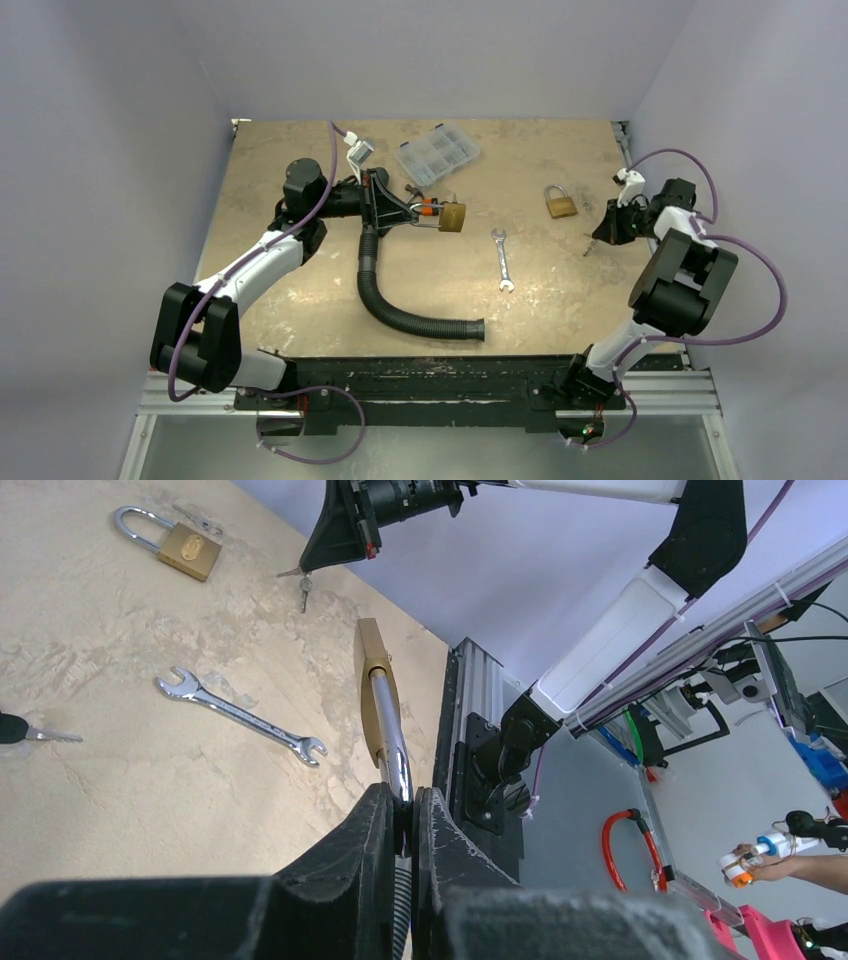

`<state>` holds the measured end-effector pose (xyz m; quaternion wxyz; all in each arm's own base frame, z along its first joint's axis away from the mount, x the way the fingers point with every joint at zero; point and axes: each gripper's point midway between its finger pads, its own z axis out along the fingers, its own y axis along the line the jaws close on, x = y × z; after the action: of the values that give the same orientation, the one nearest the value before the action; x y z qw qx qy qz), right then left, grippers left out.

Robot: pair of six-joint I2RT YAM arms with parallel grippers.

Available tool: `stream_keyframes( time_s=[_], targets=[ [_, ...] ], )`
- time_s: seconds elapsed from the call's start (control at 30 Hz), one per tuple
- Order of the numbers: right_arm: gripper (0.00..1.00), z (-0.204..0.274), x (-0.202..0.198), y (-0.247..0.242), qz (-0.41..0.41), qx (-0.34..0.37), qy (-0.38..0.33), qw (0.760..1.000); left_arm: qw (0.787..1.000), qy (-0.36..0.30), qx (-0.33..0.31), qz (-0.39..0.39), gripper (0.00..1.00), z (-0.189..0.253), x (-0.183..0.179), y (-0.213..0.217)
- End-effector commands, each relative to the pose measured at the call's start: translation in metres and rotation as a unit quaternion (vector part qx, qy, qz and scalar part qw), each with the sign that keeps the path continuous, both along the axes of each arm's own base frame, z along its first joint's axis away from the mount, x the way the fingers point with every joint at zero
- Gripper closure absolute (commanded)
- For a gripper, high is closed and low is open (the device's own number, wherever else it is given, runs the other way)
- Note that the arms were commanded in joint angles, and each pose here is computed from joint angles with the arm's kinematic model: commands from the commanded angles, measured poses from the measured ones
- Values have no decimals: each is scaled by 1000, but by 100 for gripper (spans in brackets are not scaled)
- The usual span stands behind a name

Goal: Lock with the key
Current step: Place the key at the center of the board, then place the lock at the center of the board.

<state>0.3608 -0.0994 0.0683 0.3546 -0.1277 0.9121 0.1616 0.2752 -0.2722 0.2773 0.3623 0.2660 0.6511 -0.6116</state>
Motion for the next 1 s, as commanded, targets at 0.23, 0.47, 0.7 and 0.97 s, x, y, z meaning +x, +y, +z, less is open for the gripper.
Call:
stream_keyframes(
  time_s=[0.23, 0.47, 0.7, 0.97],
  targets=[
    [50, 3, 8, -25, -10, -61, -22, 998, 998, -55, -17, 10, 100, 25, 3, 2],
    [17, 54, 8, -5, 34, -64, -84, 994, 999, -38, -14, 13, 100, 19, 5, -2],
    [1, 117, -9, 103, 169, -81, -186, 964, 1000, -10, -5, 13, 100, 8, 7, -12],
    [1, 173, -42, 224, 309, -56, -296, 902, 1000, -1, 2, 2, 100, 1, 0, -23]
  ],
)
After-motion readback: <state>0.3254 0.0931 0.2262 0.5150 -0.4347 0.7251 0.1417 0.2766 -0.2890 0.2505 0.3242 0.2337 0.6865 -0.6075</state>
